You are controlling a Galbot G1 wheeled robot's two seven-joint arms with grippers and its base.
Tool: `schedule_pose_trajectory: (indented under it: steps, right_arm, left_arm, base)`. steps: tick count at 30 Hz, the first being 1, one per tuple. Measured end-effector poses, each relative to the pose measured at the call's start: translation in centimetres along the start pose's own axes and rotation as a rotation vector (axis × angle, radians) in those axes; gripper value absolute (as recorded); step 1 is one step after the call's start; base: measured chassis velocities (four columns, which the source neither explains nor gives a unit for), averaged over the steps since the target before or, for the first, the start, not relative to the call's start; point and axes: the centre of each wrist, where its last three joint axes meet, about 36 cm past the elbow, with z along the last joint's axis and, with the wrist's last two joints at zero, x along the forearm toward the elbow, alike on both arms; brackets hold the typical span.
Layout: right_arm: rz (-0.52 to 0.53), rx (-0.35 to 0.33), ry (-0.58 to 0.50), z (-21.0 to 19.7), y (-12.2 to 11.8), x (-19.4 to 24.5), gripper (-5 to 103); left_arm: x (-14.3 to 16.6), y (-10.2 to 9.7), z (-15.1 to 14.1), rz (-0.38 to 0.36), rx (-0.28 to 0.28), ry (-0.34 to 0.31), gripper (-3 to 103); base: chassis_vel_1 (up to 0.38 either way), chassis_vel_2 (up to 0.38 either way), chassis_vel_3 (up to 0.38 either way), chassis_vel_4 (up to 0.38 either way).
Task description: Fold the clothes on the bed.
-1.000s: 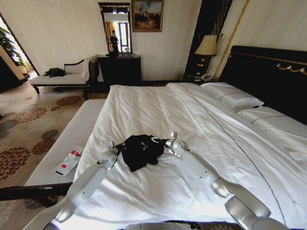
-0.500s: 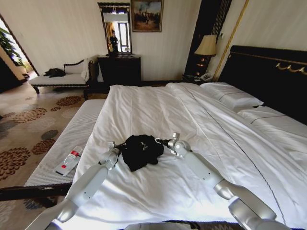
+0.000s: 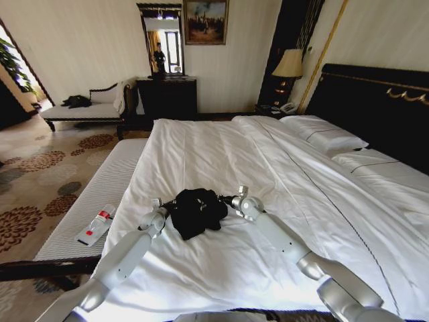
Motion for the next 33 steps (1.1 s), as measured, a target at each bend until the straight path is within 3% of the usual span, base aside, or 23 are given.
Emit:
schedule_pose_trajectory:
  steps: [13, 18, 24, 33]
  right_arm:
    - [0.014, -0.018, -0.028, -0.8, 0.7, 2.0, 1]
    - [0.017, -0.022, -0.079, -2.3, 1.0, 3.9, 1]
    - [0.018, -0.011, -0.135, -4.5, 1.5, 6.9, 1]
    - [-0.026, 0.082, -0.233, -8.7, 5.0, 11.7, 1]
  left_arm:
    - [0.8, -0.5, -0.2, 0.012, -0.015, -0.021, 1]
    - [1.8, -0.9, -1.9, 0.020, -0.032, -0.067, 1]
    - [3.5, -1.1, -5.5, 0.032, -0.056, -0.137, 1]
    - [6.5, -1.4, -11.7, 0.054, -0.089, -0.247, 1]
  base:
    - [0.000, 0.000, 0.000, 0.000]
    - [0.000, 0.000, 0.000, 0.000]
    - [0.000, 0.000, 0.000, 0.000]
    - [0.000, 0.000, 0.000, 0.000]
